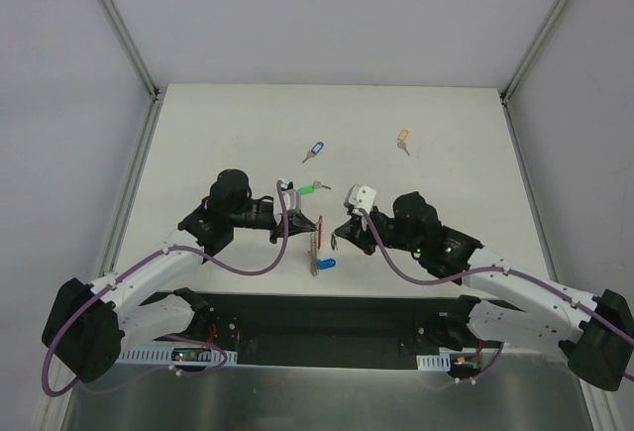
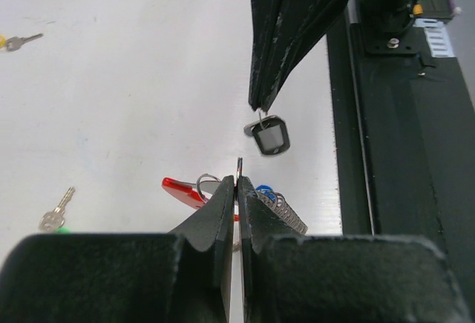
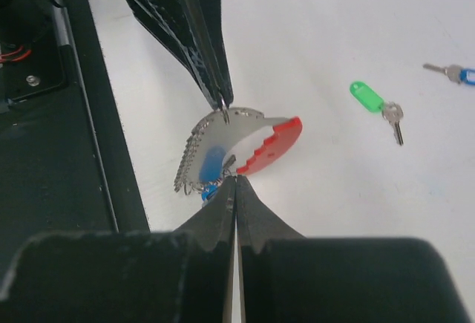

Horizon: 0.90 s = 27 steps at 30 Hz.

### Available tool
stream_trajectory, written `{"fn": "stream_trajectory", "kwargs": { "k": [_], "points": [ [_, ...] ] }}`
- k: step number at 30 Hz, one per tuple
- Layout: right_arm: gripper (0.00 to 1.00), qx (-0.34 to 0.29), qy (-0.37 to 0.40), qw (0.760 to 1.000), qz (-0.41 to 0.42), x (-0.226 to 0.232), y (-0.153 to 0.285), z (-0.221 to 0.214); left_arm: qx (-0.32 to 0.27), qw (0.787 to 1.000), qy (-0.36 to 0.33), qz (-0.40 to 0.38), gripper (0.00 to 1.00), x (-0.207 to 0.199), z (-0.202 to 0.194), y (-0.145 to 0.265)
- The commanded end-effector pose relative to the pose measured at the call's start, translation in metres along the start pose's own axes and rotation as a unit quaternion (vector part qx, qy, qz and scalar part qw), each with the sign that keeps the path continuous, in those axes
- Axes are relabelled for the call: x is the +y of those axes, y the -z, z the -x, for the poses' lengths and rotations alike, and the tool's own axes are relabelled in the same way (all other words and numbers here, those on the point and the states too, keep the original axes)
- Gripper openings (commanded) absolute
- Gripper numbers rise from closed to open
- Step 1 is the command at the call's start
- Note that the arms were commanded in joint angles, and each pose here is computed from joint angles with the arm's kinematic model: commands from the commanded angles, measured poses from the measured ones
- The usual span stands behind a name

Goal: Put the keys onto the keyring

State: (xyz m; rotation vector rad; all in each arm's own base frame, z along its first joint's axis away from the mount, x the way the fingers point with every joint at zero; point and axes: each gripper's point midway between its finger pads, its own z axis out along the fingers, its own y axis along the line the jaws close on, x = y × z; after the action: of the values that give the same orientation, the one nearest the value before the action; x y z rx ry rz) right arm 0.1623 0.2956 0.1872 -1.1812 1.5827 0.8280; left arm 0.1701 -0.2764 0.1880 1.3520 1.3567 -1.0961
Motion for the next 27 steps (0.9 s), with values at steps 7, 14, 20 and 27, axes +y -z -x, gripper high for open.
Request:
{"fn": "stream_trajectory", "kwargs": {
  "k": [7,14,20,27],
  "points": [
    [0.01,0.232,-0.145,0.933,-0.234,-0.056,0.053,-0.096,0.006,0.987,-0.041,0.153,0.0,0.041,0.028,0.023],
    [0.01,0.304,-0.16,0.892,-0.293,-0.068,0.062,-0.127,0.021,0.971,-0.047,0.235,0.0,0.06,0.031,0.043],
    [0.01,0.276,-0.157,0.908,-0.275,-0.078,0.017,-0.128,0.028,0.958,-0.049,0.281,0.0,0.071,0.031,0.055],
    [0.01,0.182,-0.165,0.931,-0.27,-0.091,-0.029,-0.122,0.028,0.957,-0.049,0.283,0.0,0.071,0.031,0.056]
  ]
}}
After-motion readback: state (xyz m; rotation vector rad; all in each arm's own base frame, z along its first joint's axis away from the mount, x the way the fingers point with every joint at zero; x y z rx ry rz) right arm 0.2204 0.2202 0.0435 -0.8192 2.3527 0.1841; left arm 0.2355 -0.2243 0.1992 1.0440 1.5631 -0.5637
